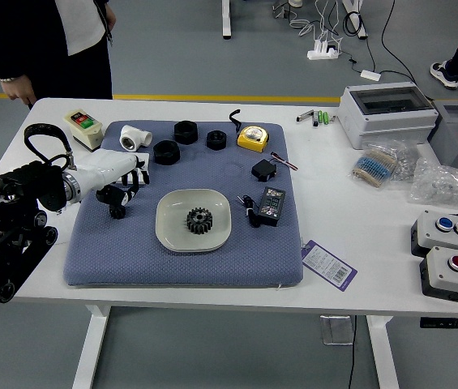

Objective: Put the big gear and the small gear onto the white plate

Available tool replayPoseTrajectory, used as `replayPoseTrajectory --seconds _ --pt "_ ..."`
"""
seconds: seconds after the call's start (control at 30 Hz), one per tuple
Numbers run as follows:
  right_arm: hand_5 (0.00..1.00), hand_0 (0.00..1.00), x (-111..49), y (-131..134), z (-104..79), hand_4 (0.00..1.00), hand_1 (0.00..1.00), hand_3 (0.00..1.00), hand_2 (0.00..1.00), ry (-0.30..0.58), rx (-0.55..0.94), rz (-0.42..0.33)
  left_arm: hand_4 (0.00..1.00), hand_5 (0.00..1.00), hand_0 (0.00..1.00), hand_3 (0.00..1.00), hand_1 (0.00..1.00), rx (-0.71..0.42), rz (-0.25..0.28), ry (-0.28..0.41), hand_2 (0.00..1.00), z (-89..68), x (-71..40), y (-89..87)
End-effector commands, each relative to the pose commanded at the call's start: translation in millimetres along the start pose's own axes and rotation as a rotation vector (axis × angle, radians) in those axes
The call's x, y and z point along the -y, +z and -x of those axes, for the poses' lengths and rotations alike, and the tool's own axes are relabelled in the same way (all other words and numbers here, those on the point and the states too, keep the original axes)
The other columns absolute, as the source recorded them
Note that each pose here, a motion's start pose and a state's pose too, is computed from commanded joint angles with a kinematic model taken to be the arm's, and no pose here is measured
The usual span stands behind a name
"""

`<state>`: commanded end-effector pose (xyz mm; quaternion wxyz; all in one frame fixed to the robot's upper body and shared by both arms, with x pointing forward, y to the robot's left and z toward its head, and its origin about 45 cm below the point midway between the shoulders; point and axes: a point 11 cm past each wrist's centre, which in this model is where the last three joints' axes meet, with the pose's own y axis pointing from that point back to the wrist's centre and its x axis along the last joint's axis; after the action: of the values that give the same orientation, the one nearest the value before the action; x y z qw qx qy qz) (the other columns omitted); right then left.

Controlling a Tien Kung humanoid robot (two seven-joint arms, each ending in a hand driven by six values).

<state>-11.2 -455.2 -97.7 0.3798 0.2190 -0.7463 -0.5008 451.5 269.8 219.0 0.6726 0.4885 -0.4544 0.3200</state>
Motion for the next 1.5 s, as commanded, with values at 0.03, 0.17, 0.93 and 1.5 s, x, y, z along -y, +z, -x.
replayPoseTrajectory --seconds 0.03,0.17,0.93,1.5 --pt "0.700 0.708 0.0 -0.2 0.1 0.845 0.735 0.617 0.784 0.000 0.000 0.000 0.523 0.002 0.394 0.629 0.499 0.000 -0.002 -0.007 0.551 0.7 -0.3 -0.6" --pt "0.701 0.705 0.0 -0.4 0.1 0.845 0.735 0.617 0.784 0.000 0.002 -0.001 0.791 0.002 0.461 0.707 0.596 0.000 -0.007 -0.023 0.655 1.6 -2.0 -2.4" --pt "0.700 0.706 -0.2 -2.7 0.9 0.843 0.734 0.615 0.784 -0.001 0.002 -0.005 0.922 0.002 0.512 0.796 0.636 0.008 -0.038 -0.064 0.691 11.3 1.1 -13.4" --pt "0.700 0.706 0.2 2.4 -1.1 0.842 0.734 0.615 0.784 0.004 -0.002 0.003 0.823 0.002 0.461 0.650 0.518 -0.005 -0.074 -0.100 0.575 25.5 1.5 -28.4"
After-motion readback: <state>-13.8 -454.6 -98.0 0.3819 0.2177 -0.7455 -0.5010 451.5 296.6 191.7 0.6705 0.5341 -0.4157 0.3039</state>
